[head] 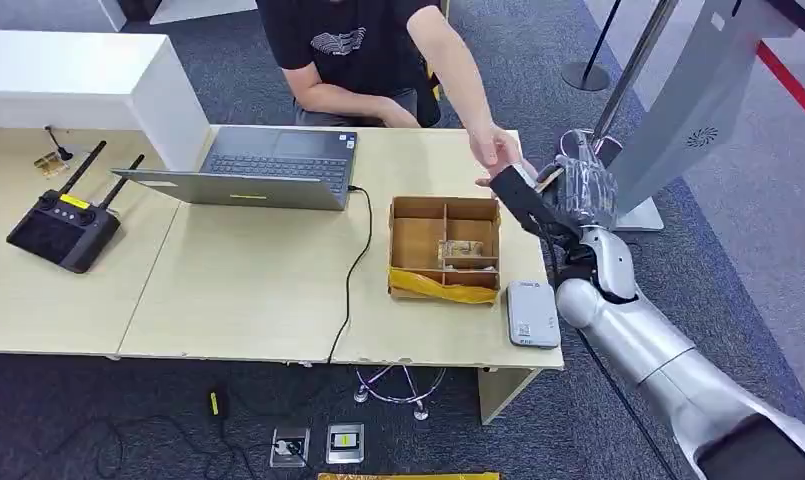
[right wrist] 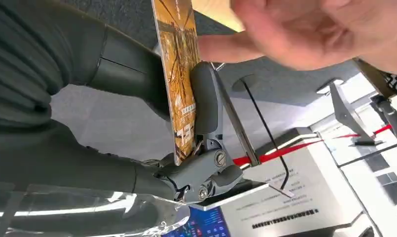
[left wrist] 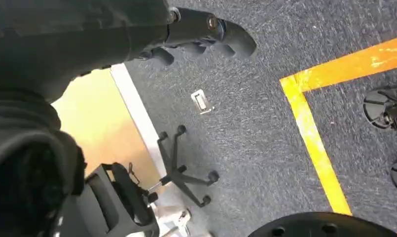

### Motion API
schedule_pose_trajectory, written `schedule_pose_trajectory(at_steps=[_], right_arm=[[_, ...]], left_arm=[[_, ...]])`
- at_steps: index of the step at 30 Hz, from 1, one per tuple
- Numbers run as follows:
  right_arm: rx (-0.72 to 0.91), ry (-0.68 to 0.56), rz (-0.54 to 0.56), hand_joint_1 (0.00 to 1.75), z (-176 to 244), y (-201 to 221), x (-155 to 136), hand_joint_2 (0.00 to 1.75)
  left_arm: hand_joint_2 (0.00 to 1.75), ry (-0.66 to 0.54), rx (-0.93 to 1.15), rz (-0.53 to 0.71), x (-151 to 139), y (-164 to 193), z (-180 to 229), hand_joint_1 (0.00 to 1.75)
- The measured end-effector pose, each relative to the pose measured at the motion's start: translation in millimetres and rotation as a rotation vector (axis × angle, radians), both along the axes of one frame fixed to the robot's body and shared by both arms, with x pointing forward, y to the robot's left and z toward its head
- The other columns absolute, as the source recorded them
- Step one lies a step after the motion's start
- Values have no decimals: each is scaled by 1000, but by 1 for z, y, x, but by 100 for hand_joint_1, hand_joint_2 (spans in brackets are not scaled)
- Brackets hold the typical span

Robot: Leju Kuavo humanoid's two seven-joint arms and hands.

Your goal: Pass the card to the sensor for recognition and then transmit it.

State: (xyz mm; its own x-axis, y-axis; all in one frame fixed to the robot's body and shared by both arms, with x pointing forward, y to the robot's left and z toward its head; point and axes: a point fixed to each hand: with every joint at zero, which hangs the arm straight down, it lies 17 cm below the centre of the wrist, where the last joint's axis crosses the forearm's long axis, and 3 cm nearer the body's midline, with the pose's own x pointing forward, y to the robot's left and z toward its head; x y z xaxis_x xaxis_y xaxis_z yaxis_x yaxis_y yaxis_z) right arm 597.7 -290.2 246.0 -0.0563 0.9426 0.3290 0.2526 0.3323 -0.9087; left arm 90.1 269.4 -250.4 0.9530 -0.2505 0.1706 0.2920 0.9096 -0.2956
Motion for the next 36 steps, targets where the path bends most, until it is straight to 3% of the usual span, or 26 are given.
schedule_pose_trajectory(at_steps=[10, 11, 20, 21, 31, 36], right_arm=[[-21, 13, -22, 175, -4, -1, 0, 175], [-22, 14, -21, 0, -4, -1, 0, 0], [-40, 88, -3, 0, -21, 5, -1, 0], [-53, 95, -10, 0, -23, 6, -3, 175], [-87, 119, 0, 0, -22, 8, -25, 175], [-53, 131, -18, 0, -29, -6, -52, 175]], left_arm=[[0, -12, -4, 1, 2, -1, 0, 0], [0, -12, -4, 2, 2, -1, 0, 0], [0, -6, -5, 3, 0, -2, 0, 0], [0, -5, -5, 4, 0, -2, 0, 0], [0, 8, -10, 25, -8, -3, -1, 0], [0, 17, -12, 34, -13, -3, -2, 0]])
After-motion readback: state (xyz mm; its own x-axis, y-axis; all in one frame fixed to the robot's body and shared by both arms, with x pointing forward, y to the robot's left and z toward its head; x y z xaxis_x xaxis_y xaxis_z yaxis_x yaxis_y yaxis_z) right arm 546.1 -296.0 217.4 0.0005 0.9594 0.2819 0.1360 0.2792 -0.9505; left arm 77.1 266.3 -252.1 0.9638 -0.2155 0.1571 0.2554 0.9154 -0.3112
